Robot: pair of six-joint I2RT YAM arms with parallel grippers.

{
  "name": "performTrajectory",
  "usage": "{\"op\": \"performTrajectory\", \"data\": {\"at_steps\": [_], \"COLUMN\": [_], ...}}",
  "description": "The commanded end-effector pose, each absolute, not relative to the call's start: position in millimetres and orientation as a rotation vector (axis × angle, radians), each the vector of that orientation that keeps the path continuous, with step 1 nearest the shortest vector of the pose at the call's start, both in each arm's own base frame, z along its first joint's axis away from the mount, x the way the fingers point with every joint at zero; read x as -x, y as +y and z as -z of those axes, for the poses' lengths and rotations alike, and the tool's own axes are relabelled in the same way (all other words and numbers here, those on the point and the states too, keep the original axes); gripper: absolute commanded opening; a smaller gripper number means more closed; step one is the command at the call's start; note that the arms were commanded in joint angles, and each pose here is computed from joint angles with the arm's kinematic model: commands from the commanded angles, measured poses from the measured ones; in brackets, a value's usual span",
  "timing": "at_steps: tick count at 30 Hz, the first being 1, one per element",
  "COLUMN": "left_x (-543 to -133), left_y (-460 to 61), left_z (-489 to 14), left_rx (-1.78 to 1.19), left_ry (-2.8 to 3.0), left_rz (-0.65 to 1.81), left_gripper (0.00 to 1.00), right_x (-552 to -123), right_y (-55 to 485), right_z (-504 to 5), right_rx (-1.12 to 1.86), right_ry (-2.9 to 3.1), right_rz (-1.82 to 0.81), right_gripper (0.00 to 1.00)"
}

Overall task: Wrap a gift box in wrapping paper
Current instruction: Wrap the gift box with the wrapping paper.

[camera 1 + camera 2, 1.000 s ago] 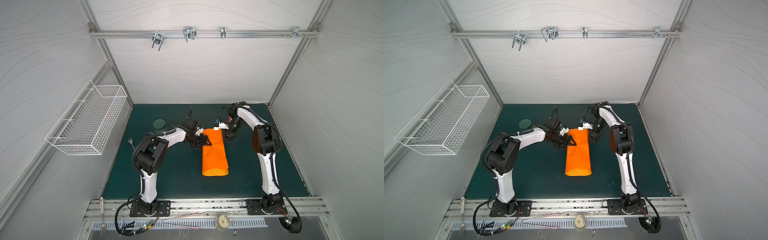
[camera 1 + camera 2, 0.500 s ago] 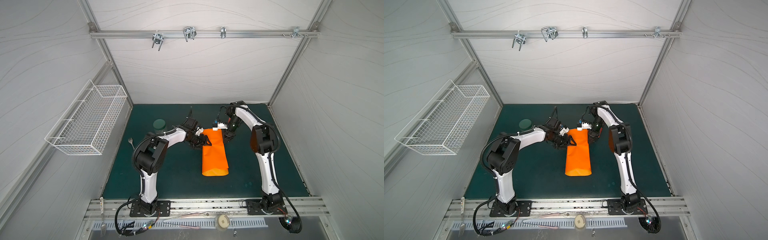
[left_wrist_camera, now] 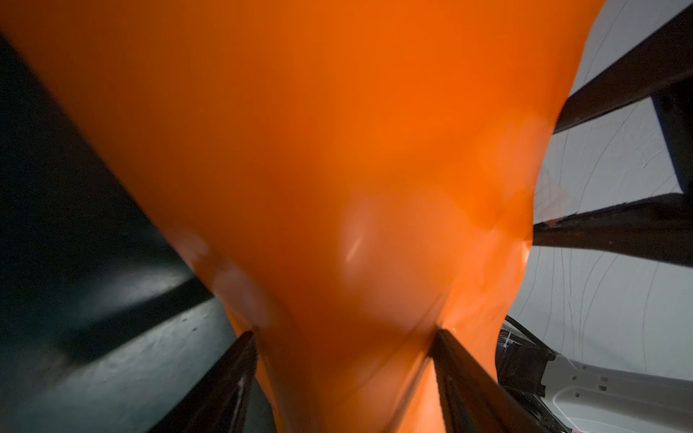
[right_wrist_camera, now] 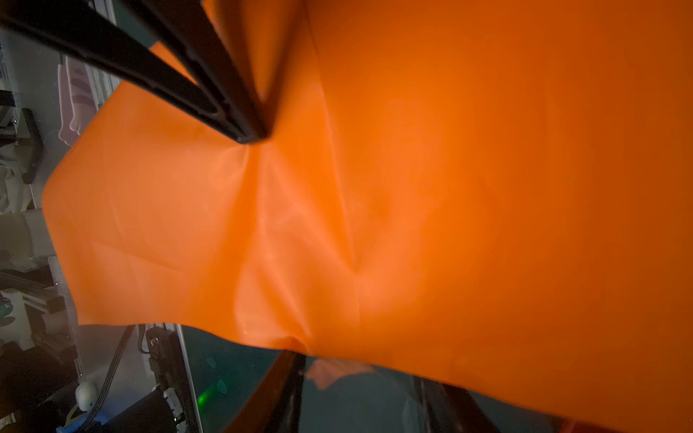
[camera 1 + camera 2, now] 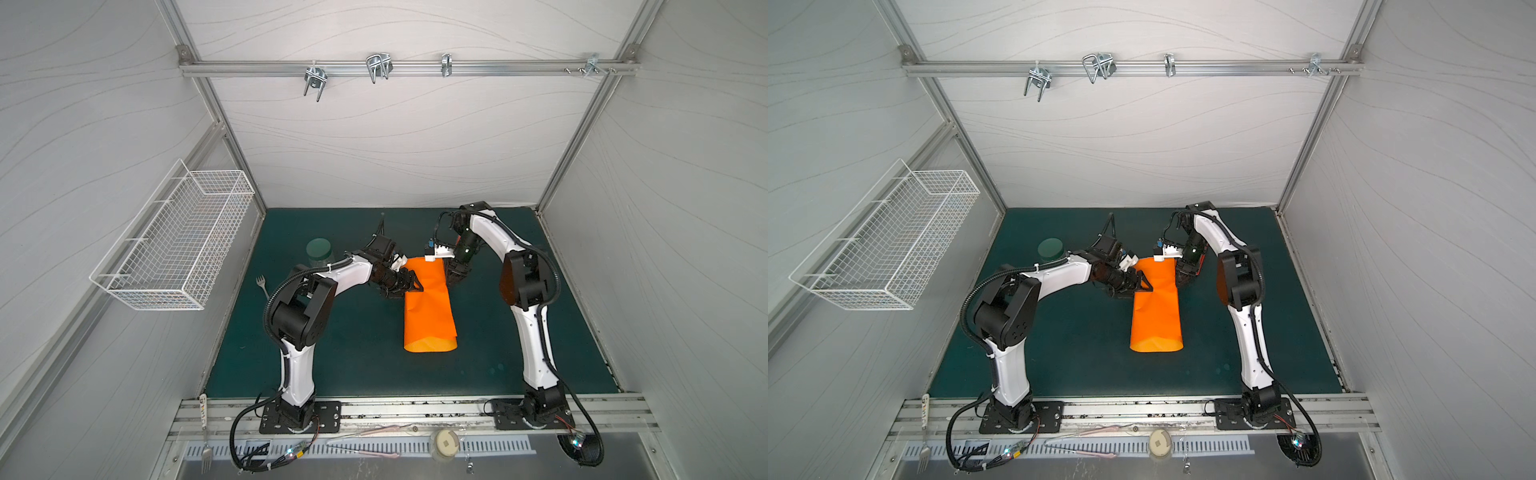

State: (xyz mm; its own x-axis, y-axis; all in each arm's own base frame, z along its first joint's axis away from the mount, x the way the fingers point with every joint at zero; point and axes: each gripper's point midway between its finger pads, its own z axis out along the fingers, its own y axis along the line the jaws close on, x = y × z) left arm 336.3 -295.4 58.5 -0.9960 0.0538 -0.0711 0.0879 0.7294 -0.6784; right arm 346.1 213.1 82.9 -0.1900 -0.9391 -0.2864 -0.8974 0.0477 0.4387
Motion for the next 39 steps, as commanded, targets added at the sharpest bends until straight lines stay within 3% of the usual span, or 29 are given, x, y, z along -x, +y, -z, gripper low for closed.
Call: {"op": "performTrajectory", "data": {"at_steps": [1, 39], "left_x": [-324, -323], "left_y": [-274, -273], "left_z": [-1, 2], "left_rx": [-0.056, -0.055], "left_ry": [3.021, 3.028], "left_rz": [0.862, 0.849], "left_gripper": [0.73, 0.73], "right_x": [-348, -358], "right_y": [224, 191], "right_z": [-72, -78], "right_rx": [-2.038, -2.063], "right_ry": [-2.161, -2.196], "right_rz": [0.831, 0.750], "right_gripper": [0.50, 0.71]}}
